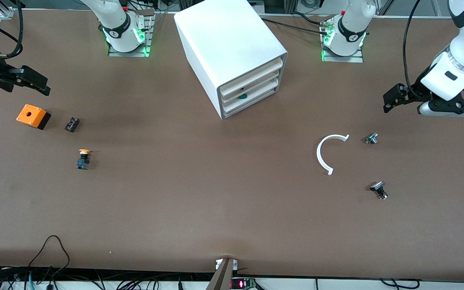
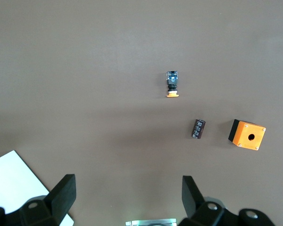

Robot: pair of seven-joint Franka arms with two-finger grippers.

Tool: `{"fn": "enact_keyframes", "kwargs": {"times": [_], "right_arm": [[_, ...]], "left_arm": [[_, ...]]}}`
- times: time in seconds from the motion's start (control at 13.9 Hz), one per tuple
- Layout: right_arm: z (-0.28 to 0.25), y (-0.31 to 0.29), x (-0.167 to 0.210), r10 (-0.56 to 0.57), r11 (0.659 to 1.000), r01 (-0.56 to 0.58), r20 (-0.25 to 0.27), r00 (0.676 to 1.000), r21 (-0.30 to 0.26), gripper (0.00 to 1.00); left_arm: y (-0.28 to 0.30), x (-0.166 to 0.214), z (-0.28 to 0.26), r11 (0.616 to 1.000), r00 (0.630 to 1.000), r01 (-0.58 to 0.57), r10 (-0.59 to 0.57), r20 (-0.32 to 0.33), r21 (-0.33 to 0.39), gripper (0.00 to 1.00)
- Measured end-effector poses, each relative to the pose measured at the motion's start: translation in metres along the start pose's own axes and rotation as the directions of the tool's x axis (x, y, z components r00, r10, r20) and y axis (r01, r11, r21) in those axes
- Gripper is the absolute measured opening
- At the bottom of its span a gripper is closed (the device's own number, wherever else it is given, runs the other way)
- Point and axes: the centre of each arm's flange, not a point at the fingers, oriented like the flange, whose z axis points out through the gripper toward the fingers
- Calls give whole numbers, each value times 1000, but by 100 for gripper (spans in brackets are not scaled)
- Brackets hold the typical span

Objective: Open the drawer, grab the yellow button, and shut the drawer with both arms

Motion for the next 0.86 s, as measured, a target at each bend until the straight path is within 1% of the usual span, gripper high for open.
{"fn": "enact_keyframes", "kwargs": {"times": [0.14, 0.58, 0.86], "right_arm": [[0, 0, 0, 0, 1000, 0, 0, 1000, 0, 100], [0, 0, 0, 0, 1000, 0, 0, 1000, 0, 100], [0, 0, 0, 0, 1000, 0, 0, 1000, 0, 100]], "left_arm": [[1, -5, 0, 1000, 999, -2, 2, 34, 3, 100], [4, 3, -3, 1000, 1000, -8, 8, 27, 1, 100], [2, 0, 0, 1000, 998, -4, 4, 64, 3, 100]]}}
